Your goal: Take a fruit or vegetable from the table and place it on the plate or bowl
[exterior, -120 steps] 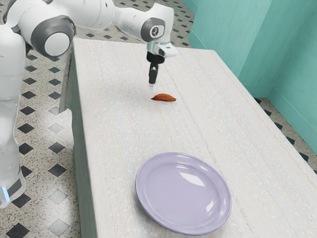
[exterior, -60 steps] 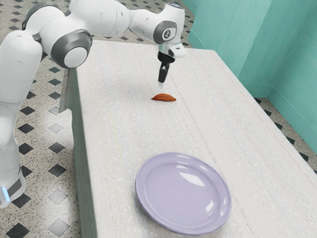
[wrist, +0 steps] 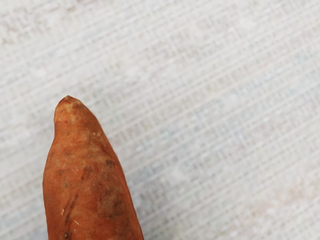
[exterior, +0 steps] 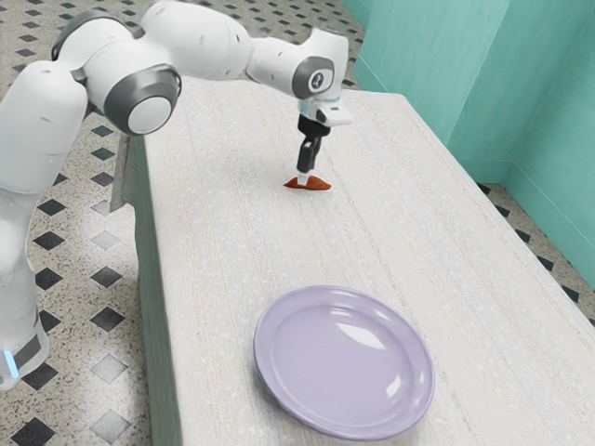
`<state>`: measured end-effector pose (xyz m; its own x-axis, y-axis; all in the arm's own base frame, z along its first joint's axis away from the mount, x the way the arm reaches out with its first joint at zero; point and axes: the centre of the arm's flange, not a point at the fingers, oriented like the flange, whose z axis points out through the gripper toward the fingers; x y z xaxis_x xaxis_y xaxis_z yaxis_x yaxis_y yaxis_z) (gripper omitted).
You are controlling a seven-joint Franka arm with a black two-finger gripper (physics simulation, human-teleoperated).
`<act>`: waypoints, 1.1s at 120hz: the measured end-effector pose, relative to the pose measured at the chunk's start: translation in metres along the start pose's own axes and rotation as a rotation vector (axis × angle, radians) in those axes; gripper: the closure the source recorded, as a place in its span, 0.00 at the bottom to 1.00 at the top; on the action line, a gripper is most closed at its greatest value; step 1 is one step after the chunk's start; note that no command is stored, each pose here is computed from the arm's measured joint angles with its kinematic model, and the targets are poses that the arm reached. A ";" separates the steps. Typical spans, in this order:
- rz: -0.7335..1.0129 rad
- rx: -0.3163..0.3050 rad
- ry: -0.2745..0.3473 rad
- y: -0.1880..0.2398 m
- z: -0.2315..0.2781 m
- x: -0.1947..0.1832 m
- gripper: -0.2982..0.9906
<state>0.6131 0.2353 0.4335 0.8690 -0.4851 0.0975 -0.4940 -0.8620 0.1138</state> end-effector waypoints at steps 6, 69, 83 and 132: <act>0.000 -0.007 -0.002 0.000 0.004 -0.003 0.23; 0.004 -0.022 0.013 -0.021 0.025 -0.010 0.23; 0.016 -0.025 0.021 -0.022 0.029 -0.003 0.24; 0.041 -0.028 0.041 -0.022 0.029 0.003 0.61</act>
<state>0.6269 0.2486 0.4027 0.8466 -0.5127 0.1425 -0.5299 -0.8371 0.1362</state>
